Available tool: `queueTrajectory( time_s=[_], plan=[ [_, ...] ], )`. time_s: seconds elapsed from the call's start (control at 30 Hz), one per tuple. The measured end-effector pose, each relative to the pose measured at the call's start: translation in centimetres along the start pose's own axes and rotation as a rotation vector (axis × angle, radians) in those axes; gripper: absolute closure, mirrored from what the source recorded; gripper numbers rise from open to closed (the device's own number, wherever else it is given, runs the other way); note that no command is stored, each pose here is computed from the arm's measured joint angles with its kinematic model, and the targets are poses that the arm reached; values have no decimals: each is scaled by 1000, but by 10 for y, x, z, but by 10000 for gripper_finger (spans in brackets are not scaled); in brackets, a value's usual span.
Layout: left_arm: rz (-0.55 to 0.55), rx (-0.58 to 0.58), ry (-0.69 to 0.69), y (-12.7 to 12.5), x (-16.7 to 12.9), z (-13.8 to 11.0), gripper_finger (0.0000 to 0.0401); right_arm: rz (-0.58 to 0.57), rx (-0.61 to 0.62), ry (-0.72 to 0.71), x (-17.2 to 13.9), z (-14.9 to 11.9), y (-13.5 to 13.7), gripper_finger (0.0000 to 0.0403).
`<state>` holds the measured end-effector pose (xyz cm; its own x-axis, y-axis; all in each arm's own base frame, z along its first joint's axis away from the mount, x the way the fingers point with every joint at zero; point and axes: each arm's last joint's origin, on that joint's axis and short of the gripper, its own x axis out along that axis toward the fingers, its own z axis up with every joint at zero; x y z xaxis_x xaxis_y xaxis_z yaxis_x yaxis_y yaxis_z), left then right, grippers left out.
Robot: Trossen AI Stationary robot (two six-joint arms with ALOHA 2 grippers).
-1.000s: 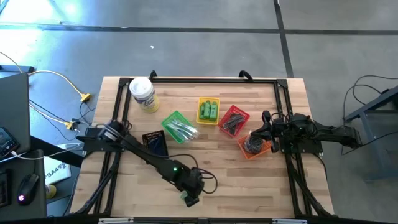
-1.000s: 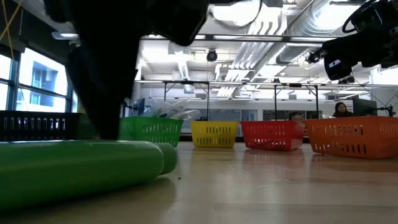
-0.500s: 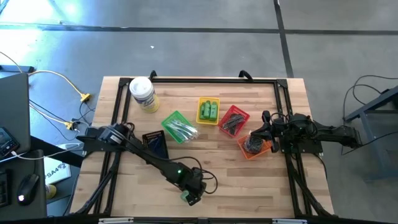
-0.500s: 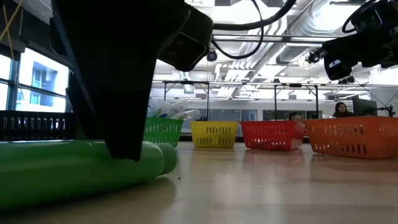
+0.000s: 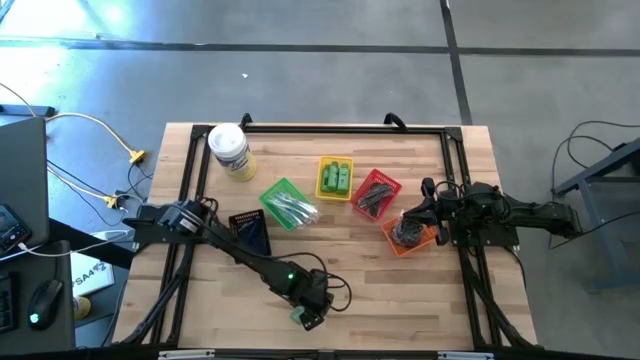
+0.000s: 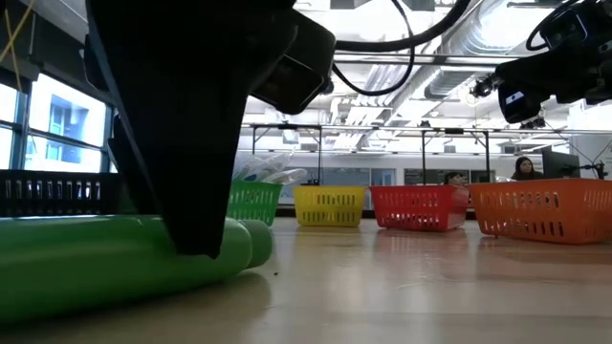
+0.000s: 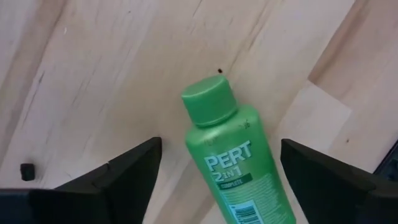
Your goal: Pick & Place Travel size toiletries
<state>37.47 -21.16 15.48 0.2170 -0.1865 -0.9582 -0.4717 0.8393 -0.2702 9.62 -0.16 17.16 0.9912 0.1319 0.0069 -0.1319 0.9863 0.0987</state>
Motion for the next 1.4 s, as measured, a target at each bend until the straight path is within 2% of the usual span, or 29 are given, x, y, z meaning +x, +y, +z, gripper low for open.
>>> queueTrajectory(
  time_s=[0.1, 0.37, 0.47, 0.57, 0.77, 0.83, 0.97, 1.17, 1.4],
  plan=[
    [8, 4, 3, 1, 1, 0, 108, 0, 0, 0, 0, 0, 0, 401],
    [75, 16, 24, 7, 2, -3, 226, 0, 0, 0, 0, 0, 0, 401],
    [75, 23, 24, 7, 2, -3, 252, 0, 0, 0, 0, 0, 0, 401],
    [75, 31, 24, 7, 2, -3, 248, 0, 0, 0, 0, 0, 0, 401],
    [70, 68, 26, 7, 2, -3, 191, 0, 2, 0, 0, 0, 0, 401],
    [69, 70, 27, 7, 2, -3, 184, 0, 3, 0, 0, 0, 0, 401],
    [60, 105, 22, 6, 3, -3, 205, 0, 4, 0, 0, 0, 0, 401],
    [26, 262, -58, -1, -11, -3, 263, 4, 4, 1, 0, 0, 0, 401],
    [20, 422, -236, -9, -58, -9, 257, 4, 19, 1, 0, 0, 0, 401]
  ],
)
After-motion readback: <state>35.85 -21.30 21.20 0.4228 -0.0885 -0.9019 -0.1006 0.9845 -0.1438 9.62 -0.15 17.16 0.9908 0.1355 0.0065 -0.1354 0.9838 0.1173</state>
